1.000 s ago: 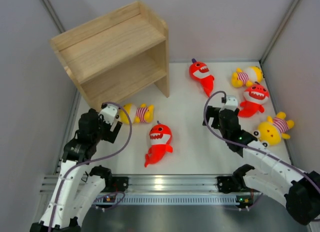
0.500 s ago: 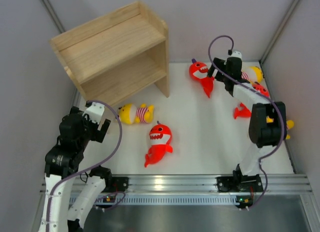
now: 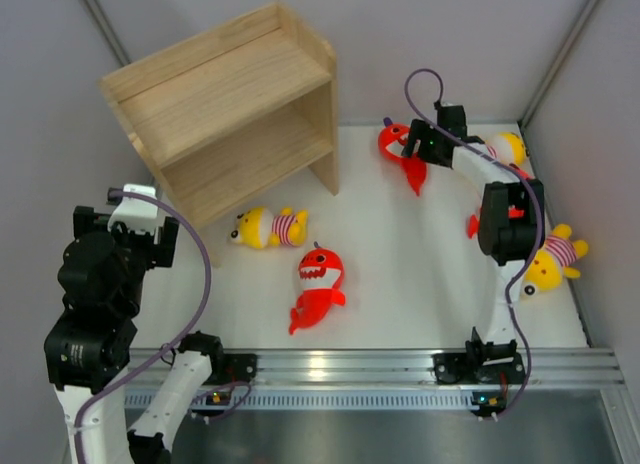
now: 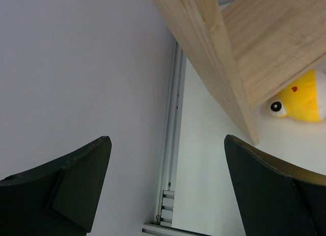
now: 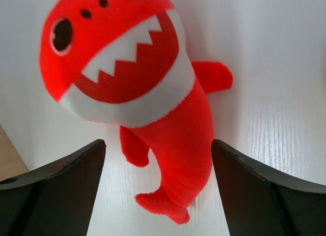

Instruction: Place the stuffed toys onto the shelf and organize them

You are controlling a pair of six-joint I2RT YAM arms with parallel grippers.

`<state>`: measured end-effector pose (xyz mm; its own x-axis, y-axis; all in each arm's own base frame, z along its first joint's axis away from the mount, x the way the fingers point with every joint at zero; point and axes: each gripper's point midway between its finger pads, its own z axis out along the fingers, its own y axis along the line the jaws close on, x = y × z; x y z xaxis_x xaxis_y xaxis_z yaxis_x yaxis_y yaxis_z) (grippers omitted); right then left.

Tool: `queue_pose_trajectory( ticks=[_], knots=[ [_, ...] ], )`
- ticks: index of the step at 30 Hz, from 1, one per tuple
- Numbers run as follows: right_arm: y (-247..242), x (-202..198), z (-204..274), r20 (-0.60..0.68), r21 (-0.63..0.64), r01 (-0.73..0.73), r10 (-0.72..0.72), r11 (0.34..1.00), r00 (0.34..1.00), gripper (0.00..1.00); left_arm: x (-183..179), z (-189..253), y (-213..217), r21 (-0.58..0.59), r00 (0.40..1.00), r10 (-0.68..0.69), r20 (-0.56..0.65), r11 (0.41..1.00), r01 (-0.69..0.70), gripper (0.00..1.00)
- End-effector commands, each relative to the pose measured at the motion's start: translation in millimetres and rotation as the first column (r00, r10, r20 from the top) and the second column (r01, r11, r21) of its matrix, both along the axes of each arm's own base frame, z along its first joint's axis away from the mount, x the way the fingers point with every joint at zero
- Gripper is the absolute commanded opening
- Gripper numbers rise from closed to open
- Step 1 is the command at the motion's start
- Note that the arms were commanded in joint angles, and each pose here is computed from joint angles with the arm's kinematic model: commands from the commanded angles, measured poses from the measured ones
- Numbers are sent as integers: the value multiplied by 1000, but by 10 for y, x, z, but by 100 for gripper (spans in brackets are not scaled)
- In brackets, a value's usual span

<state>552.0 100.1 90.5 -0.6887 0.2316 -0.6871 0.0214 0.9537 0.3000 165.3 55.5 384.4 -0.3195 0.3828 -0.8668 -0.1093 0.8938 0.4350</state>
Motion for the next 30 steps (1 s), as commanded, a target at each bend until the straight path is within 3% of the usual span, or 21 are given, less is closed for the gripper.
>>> queue_pose_trajectory(
  ticks=[1, 8, 17, 20, 21, 24, 29, 30],
  knots=[
    [50, -54, 119, -47, -27, 1, -3, 1000, 999, 83, -21, 180, 51, -27, 998, 44, 47, 999, -43, 99],
    [18, -110, 59, -130, -82, 18, -28, 997, 991, 84, -74, 169, 42, -17, 999, 29, 40, 999, -28, 99],
    [2, -284, -185, -258, -159, 36, -77, 987, 963, 70, -103, 218, 10, -18, 999, 6, 49, 1000, -5, 99],
    [-14, -312, -247, -280, -175, 30, -79, 984, 957, 53, -164, 278, 23, -15, 998, 8, 65, 1000, -7, 99],
    [-15, -325, -267, -287, -178, 24, -76, 984, 955, 34, -185, 296, 26, -14, 997, 7, 71, 1000, -6, 99],
    [-10, -325, -241, -286, -174, 14, -64, 985, 956, 0, -217, 288, 10, -11, 997, -7, 72, 1000, 8, 99],
    [-139, -283, -18, -199, -211, 49, -92, 976, 976, 0, -213, 276, 22, -2, 998, -5, 66, 1000, 5, 99],
    [-163, -271, 199, -148, -214, 60, -93, 975, 985, 0, -214, 285, 23, 0, 998, -5, 69, 1000, 5, 99]
  ],
)
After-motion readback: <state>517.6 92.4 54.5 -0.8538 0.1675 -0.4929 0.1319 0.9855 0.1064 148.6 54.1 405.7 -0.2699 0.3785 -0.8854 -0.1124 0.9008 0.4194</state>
